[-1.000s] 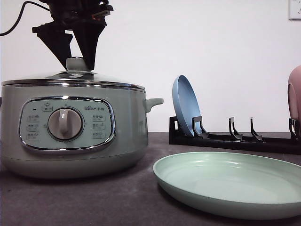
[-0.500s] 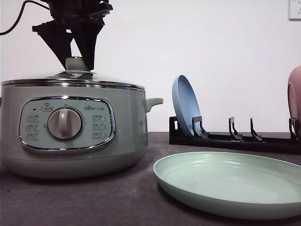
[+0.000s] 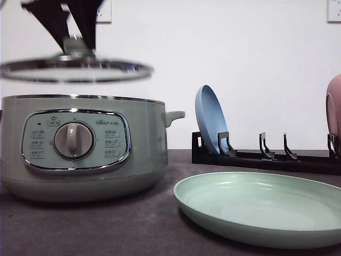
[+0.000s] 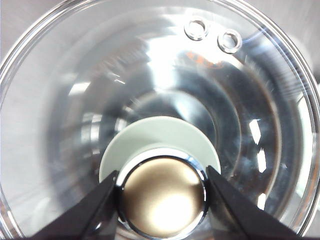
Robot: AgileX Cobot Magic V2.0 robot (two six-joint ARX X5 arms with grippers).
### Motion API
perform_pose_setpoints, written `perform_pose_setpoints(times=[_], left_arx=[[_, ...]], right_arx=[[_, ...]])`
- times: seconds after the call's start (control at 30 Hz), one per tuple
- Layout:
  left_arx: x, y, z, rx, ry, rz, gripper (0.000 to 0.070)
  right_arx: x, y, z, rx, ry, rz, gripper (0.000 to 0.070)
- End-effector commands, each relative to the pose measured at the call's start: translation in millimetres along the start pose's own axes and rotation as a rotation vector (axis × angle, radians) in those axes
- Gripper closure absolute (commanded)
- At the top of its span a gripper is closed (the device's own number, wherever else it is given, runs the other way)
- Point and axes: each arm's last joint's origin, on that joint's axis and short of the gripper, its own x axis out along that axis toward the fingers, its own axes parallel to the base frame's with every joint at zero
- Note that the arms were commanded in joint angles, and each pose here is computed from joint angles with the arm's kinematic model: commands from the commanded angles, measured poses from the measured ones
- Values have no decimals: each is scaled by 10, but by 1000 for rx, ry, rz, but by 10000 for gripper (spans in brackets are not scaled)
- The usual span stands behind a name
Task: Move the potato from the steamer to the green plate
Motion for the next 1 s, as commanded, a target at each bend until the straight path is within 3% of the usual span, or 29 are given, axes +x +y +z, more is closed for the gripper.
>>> perform_pose_setpoints(times=[0.0, 0.17, 0.67, 0.97], left_arx=[[-200, 26, 21, -10, -77, 17, 699], [-401, 211, -91, -64, -92, 113, 699], [-764, 889, -412, -292, -113, 255, 699], [-782, 970, -434, -311, -119, 273, 699]], right_arx=[[7, 8, 44, -3, -11, 2, 232], [7, 8, 51, 8, -18, 2, 232], [22, 1, 72, 53, -31, 4, 232], [318, -95, 219, 111, -6, 23, 231]])
